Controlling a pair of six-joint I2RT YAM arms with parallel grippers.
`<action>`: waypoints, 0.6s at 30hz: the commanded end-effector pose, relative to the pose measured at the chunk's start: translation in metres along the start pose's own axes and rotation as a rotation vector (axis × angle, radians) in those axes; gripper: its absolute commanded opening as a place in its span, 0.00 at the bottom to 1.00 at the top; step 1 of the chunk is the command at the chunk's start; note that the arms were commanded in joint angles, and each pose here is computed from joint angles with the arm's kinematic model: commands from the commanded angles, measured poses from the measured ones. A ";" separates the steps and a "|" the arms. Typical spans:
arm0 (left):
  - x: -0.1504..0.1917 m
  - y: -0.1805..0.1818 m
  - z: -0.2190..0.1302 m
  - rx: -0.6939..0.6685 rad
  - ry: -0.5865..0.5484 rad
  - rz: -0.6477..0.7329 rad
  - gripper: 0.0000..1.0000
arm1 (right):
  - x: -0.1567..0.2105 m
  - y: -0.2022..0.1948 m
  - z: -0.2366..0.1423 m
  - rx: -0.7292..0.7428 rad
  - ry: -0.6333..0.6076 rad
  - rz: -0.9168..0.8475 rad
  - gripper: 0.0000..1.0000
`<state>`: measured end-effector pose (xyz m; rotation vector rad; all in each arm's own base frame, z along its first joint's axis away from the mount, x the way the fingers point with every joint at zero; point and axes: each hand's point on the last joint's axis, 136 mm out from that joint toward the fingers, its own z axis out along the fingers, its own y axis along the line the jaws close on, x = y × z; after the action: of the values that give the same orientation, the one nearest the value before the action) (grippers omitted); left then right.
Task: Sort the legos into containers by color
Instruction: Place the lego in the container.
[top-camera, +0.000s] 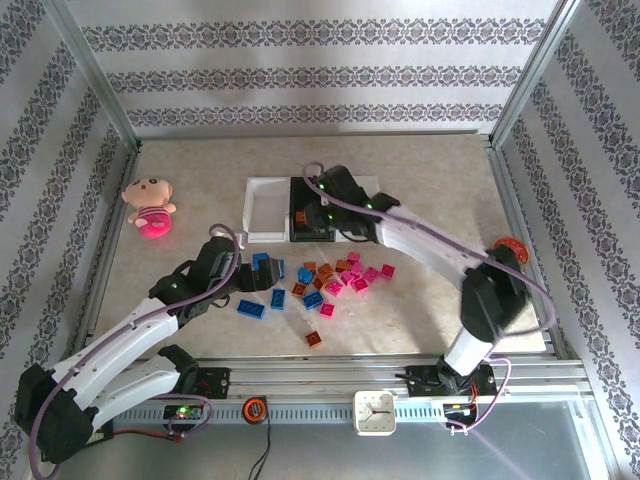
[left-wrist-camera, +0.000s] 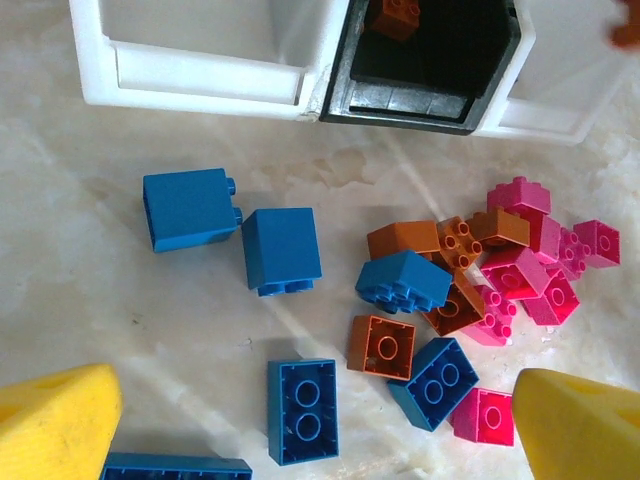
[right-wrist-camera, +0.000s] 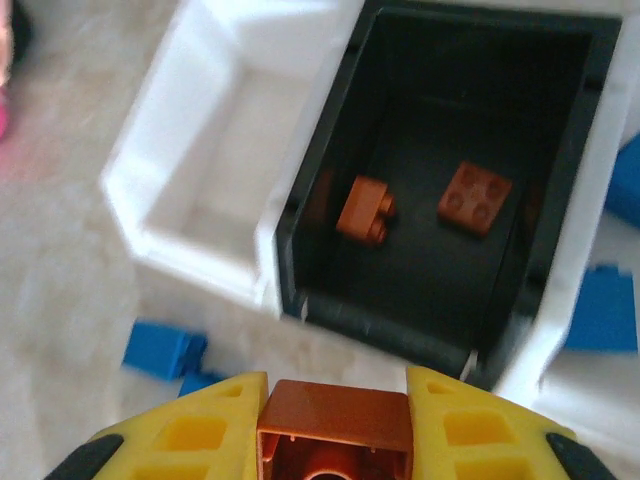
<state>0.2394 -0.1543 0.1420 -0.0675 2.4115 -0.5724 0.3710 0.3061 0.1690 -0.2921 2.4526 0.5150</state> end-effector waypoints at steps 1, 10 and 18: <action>0.015 -0.002 -0.001 0.025 0.040 -0.002 1.00 | -0.010 -0.015 0.031 0.072 0.032 0.008 0.21; 0.024 -0.008 0.000 0.053 0.071 0.029 1.00 | -0.019 -0.033 0.077 0.143 0.066 0.071 0.38; 0.047 -0.047 0.007 0.126 0.187 0.186 1.00 | -0.026 -0.030 0.042 0.104 0.002 0.100 0.64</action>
<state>0.2114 -0.1872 0.1227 0.1226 2.5082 -0.6490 0.4270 0.3113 0.1080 -0.1724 2.5666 0.3929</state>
